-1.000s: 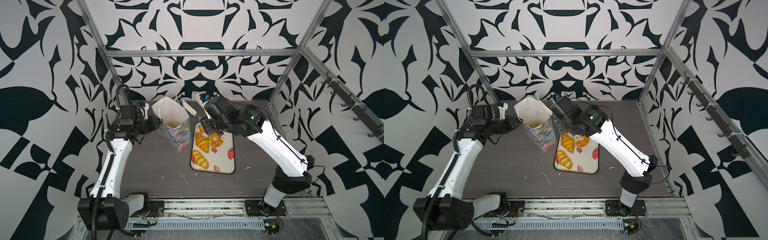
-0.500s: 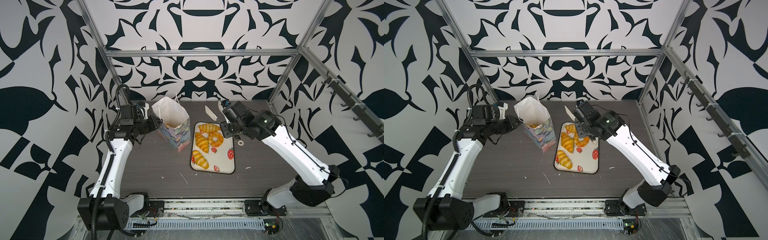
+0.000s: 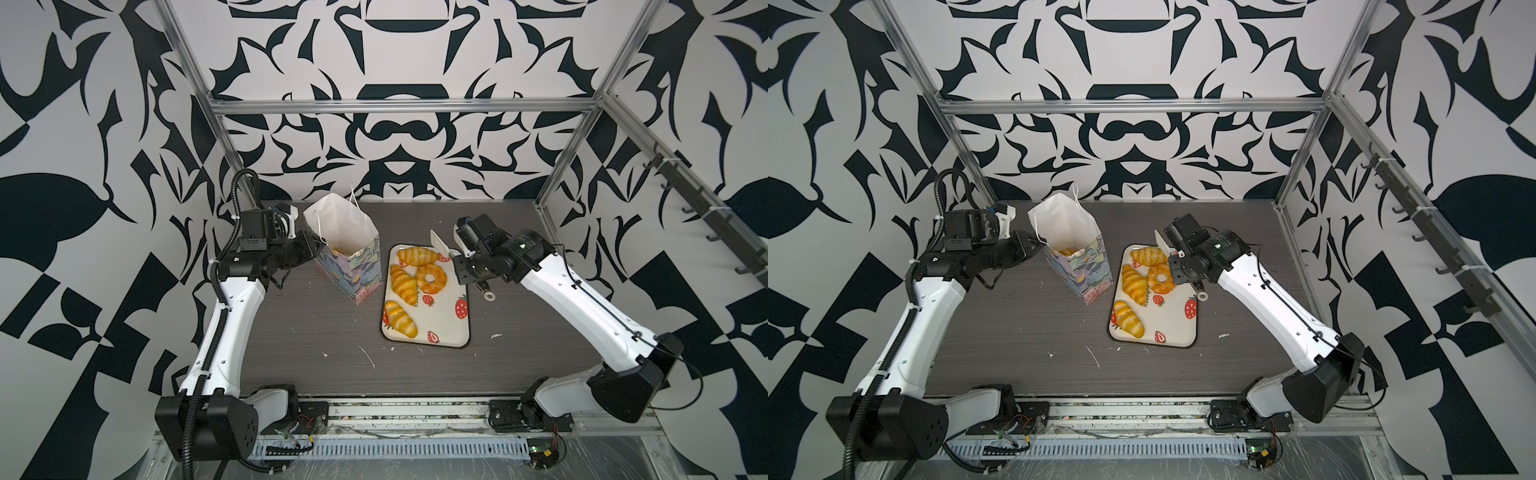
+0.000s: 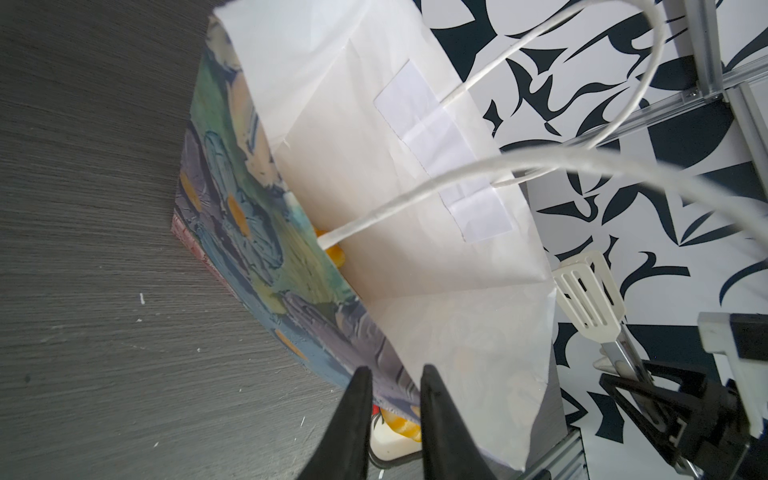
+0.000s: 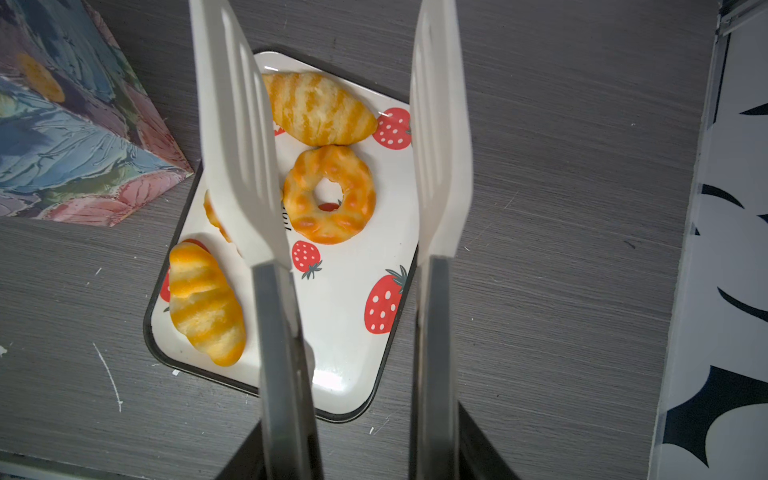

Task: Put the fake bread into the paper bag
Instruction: 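Lower the tongs around the ring-shaped bun on the tray's far side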

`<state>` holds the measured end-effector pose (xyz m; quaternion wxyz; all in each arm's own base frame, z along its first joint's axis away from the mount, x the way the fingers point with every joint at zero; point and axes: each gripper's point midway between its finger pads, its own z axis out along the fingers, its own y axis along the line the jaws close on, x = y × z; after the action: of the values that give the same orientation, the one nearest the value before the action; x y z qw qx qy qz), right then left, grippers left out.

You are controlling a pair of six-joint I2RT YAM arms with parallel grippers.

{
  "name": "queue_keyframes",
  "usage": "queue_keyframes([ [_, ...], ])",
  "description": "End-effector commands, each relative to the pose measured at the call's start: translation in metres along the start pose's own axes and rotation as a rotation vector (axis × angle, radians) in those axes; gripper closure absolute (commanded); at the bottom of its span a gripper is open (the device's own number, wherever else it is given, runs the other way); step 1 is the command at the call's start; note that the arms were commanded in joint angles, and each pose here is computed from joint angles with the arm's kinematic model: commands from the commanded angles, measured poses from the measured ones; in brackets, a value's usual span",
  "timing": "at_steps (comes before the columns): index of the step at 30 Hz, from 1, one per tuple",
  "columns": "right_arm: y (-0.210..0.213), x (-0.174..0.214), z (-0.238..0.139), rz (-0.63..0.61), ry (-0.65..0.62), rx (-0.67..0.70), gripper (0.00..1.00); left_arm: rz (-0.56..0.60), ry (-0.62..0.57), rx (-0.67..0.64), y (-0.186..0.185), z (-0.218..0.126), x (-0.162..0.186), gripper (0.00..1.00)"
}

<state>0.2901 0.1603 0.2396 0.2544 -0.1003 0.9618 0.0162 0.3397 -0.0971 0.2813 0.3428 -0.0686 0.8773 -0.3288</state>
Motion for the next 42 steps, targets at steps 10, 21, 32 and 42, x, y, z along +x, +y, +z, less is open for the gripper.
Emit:
queue_keyframes([
  [10,-0.009,0.003,0.019,0.064,-0.003,-0.047,0.48,0.017,-0.006,0.018,-0.008,-0.006,0.0,0.75],
  [21,-0.013,0.022,0.051,0.083,0.071,-0.048,0.47,0.015,-0.004,0.017,-0.007,-0.006,0.001,0.75],
  [32,-0.014,0.039,0.081,0.097,0.138,-0.049,0.47,0.015,0.001,0.015,-0.005,-0.005,0.003,0.75],
  [42,-0.012,0.053,0.1,0.107,0.185,-0.052,0.48,0.017,0.001,0.011,-0.004,-0.004,0.003,0.75],
])
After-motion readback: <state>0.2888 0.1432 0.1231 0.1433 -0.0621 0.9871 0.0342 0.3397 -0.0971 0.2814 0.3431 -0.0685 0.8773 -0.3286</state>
